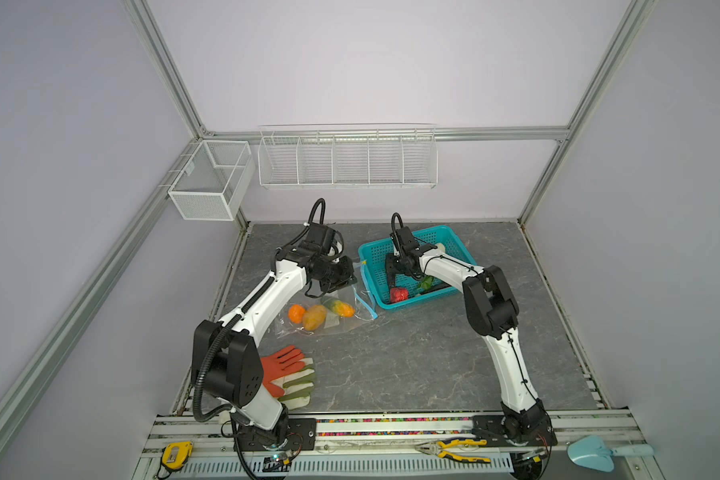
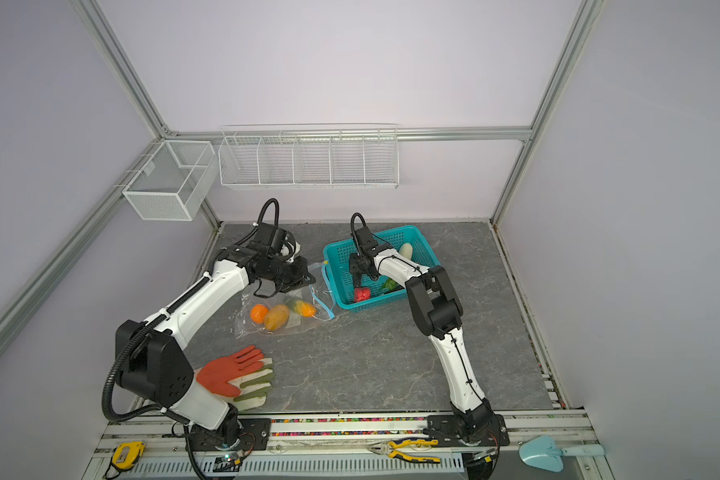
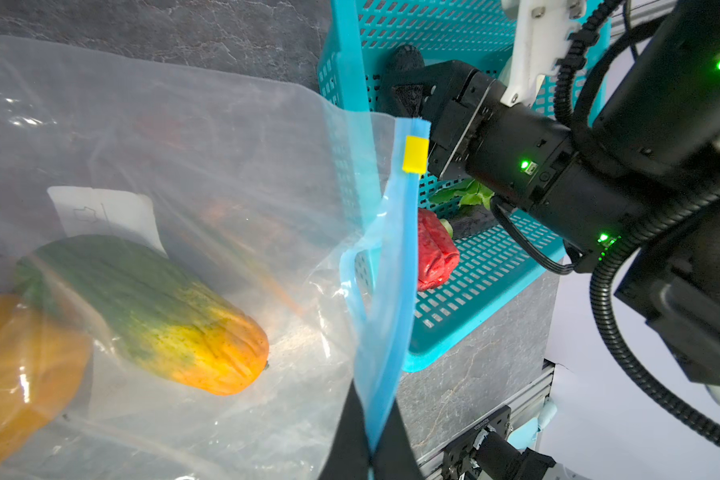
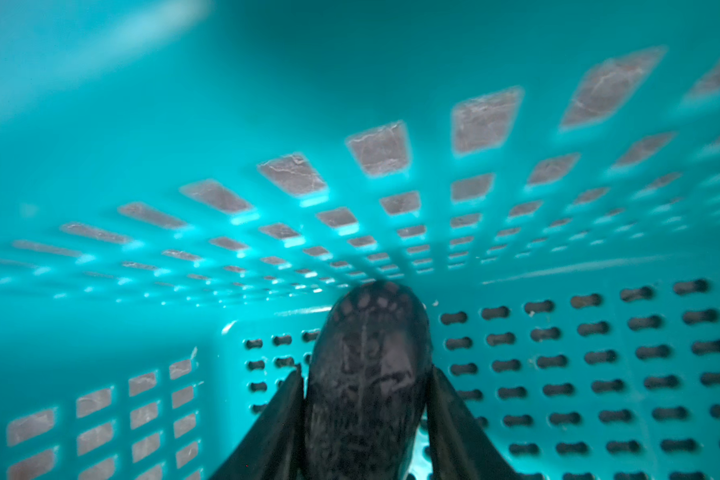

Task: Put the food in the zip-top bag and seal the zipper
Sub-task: 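Close the right gripper on the eggplant tip and lift it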

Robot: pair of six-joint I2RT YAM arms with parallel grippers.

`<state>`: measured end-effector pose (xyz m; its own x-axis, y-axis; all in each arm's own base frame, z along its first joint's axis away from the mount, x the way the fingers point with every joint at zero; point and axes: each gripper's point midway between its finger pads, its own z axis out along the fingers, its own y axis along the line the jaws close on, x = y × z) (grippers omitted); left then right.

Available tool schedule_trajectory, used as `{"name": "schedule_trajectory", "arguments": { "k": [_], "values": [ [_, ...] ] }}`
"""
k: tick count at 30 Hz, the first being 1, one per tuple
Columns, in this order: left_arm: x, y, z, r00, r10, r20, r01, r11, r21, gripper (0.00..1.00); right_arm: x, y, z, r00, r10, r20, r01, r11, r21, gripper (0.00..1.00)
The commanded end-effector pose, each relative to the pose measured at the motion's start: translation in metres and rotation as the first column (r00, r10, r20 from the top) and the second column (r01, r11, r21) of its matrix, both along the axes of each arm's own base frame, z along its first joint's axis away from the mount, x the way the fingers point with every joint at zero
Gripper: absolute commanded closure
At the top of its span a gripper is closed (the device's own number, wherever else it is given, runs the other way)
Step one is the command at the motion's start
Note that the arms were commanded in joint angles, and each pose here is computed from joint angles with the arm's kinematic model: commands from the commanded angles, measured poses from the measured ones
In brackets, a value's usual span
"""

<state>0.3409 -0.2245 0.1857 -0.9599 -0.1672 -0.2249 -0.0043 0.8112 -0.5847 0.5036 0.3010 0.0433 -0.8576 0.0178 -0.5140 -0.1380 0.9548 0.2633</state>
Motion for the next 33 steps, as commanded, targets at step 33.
{"name": "schedule_trajectory", "arguments": {
  "k": [33],
  "values": [
    [0.008, -0.007, 0.002, 1.000, -0.015, 0.006, 0.015, 1.000, -0.009, 1.00, -0.008, -0.036, 0.129, 0.985, -0.075, 0.158, 0.045, 0.982, 0.186, 0.56]
  ]
}}
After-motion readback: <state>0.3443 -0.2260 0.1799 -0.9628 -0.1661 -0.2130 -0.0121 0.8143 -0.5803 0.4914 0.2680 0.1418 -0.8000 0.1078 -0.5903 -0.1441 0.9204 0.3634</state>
